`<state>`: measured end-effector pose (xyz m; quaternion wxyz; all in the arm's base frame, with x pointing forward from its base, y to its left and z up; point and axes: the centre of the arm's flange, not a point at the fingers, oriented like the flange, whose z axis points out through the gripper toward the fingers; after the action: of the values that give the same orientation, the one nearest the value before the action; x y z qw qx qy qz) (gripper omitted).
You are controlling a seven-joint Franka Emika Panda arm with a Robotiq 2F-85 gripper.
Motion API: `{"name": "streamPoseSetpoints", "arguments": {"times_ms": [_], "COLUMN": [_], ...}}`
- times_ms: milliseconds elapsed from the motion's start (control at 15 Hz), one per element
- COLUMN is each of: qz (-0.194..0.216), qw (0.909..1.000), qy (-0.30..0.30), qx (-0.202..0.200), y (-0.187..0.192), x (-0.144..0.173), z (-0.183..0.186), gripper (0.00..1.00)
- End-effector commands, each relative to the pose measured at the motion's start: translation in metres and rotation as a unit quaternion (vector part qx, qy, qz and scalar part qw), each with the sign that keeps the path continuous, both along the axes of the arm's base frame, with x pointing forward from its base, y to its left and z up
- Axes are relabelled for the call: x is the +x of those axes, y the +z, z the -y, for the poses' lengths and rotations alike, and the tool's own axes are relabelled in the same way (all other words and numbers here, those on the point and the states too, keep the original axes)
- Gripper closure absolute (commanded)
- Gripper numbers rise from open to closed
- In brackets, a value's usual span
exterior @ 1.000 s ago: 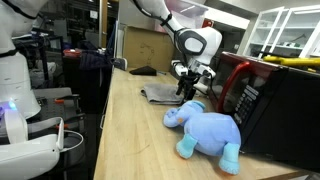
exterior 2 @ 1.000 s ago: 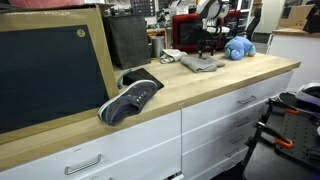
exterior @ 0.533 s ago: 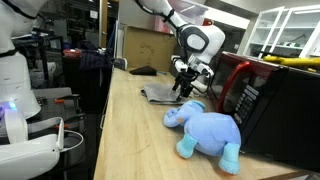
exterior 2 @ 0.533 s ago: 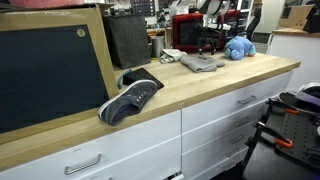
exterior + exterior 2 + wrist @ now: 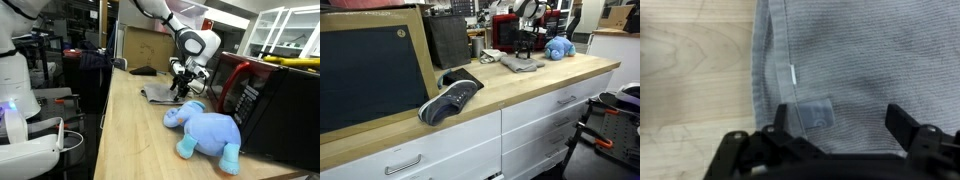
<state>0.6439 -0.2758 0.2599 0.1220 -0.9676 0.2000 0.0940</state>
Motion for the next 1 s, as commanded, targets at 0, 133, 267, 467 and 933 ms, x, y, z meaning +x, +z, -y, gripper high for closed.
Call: {"name": "streamPoseSetpoints", "arguments": {"times_ms": [0, 133, 267, 467, 933], "qz": [0.012, 0.015, 0.017, 0.016, 0.016], "qw": [0.9999, 0.9999, 0.9998, 0.9998, 0.9998], "qy": [-0.003, -0.005, -0.006, -0.009, -0.012], "qx": [-0.002, -0.005, -0.006, -0.005, -0.004], "y": [-0.0027, -0.0036, -0.0043, -0.0059, 0.0011], "x": [0.0128, 0.0151, 0.0166, 0.0186, 0.0188], "z": [0.0087, 0.0091, 0.011, 0.0094, 0.0169], "gripper": [0.0, 0.0, 0.0, 0.25, 0.73]}}
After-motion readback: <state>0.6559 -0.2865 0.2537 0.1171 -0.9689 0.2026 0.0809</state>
